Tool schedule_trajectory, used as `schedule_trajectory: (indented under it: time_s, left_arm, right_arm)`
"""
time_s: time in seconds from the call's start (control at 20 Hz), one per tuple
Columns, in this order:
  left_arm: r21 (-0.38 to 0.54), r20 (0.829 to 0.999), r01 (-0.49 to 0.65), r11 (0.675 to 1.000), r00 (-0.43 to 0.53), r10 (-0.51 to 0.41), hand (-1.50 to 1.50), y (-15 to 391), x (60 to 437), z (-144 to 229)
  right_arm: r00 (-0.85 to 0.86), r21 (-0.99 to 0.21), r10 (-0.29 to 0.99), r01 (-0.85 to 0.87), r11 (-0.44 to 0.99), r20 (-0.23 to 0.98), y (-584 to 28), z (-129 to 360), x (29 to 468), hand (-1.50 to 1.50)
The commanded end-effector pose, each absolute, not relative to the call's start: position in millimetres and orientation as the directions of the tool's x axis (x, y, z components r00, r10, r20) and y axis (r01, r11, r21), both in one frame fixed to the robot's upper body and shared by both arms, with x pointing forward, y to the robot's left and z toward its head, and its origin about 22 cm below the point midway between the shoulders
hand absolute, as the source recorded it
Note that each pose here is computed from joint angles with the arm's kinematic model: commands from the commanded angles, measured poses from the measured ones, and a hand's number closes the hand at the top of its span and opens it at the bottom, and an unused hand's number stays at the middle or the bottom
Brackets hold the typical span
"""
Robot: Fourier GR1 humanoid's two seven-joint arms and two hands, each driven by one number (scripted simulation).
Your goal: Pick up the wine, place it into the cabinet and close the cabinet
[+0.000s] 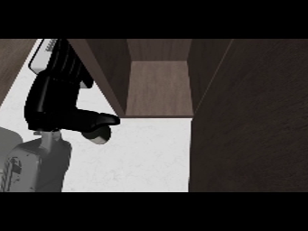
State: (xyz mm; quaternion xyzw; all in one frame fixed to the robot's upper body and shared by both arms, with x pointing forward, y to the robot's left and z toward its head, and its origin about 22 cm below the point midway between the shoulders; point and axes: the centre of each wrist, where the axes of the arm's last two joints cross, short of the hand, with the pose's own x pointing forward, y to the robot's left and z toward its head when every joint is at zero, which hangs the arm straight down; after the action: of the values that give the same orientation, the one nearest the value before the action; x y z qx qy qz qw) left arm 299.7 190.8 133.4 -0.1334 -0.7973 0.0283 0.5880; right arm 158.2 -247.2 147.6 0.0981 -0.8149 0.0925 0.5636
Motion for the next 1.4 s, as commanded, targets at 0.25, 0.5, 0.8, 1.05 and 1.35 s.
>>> schedule_trajectory:
  time_s: [0.25, 0.5, 0.8, 1.05, 1.35]
  left_arm:
    - [-0.209, 0.932, 0.189, 0.959, -0.259, 0.254, -1.50, 169.0, 290.2, 137.8]
    - [-0.201, 0.937, 0.187, 0.962, -0.250, 0.244, -1.50, 178.5, 272.6, 119.5]
    - [-0.169, 0.946, 0.152, 0.974, -0.252, 0.203, -1.50, 191.7, 275.6, 135.4]
    - [-0.159, 0.959, 0.120, 0.980, -0.217, 0.182, -1.50, 194.3, 260.7, 111.5]
    - [-0.149, 0.960, 0.072, 0.986, -0.227, 0.162, -1.50, 213.6, 251.5, 95.6]
  right_arm:
    - [-0.343, -0.050, -0.054, -0.287, 0.957, 0.938, -249.4, 160.3, 152.8, -1.50]
    - [-0.333, -0.043, -0.054, -0.278, 0.960, 0.941, -238.8, 163.6, 143.5, -1.50]
    - [-0.338, -0.036, -0.064, -0.282, 0.959, 0.939, -250.7, 166.0, 153.6, -1.50]
    - [-0.349, -0.051, -0.052, -0.280, 0.959, 0.936, -247.4, 174.6, 144.1, -1.50]
    - [-0.336, -0.048, -0.054, -0.289, 0.956, 0.940, -249.3, 177.1, 152.5, -1.50]
